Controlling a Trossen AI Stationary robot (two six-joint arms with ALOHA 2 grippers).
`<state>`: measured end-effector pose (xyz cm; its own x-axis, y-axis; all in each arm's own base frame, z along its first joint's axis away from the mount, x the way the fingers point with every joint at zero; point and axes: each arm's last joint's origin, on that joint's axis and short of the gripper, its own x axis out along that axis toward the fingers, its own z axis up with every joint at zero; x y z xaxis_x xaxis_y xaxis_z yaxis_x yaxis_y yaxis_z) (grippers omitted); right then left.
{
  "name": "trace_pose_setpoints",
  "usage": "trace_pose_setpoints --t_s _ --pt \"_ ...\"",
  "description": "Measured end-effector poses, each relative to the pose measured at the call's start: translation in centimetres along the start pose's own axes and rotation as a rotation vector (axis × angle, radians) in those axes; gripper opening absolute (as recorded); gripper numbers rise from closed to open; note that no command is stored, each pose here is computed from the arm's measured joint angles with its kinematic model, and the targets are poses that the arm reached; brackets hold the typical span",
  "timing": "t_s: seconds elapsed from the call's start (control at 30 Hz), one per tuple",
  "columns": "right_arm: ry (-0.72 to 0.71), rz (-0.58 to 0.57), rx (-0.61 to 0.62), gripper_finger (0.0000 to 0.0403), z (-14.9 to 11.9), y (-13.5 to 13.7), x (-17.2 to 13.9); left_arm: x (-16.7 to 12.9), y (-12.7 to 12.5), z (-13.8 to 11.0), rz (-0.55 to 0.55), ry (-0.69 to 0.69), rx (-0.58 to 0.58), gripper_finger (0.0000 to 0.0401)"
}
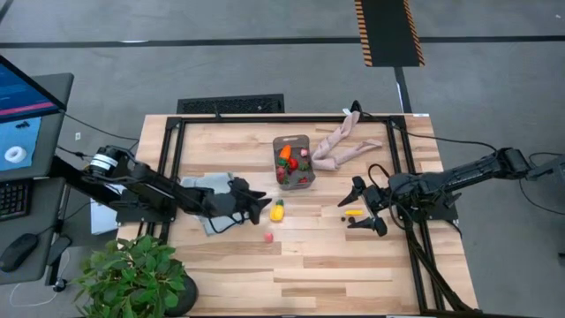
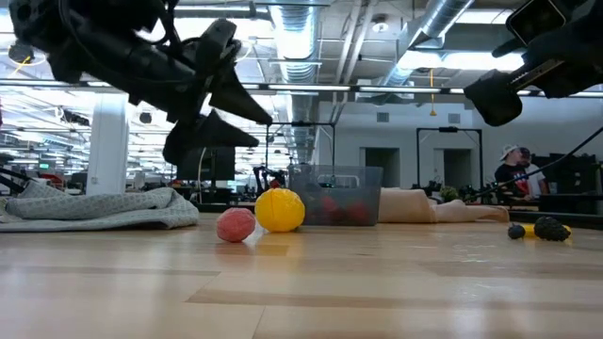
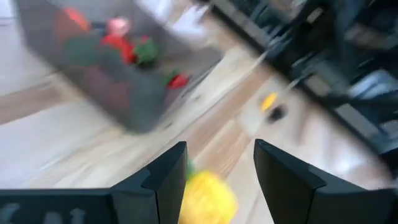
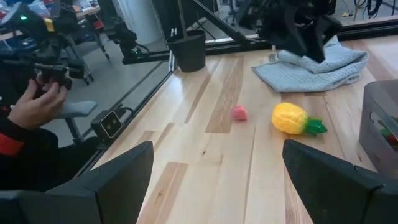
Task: Pick and placing Produce into tupperware
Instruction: Put the yellow pineapple into the black bin
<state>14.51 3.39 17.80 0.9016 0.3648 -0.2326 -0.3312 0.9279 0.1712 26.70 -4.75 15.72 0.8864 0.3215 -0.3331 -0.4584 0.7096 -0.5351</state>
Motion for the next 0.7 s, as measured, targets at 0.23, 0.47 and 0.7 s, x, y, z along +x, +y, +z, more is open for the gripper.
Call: trace_pose_setpoints --t_s 0.23,0.47,0.7 --pt "0.000 0.000 0.000 0.0380 0.0 0.0 0.0 0.2 -2.2 0.4 0.182 0.103 0.045 0.0176" --pt "0.000 0.000 0.000 0.0380 0.0 0.0 0.0 1.2 -2.2 0.0 0.226 0.151 -0.023 0.0176" --pt "-0.001 0.000 0.000 0.0380 0.0 0.0 0.0 1.7 -3.1 0.1 0.190 0.197 -0.186 0.0177"
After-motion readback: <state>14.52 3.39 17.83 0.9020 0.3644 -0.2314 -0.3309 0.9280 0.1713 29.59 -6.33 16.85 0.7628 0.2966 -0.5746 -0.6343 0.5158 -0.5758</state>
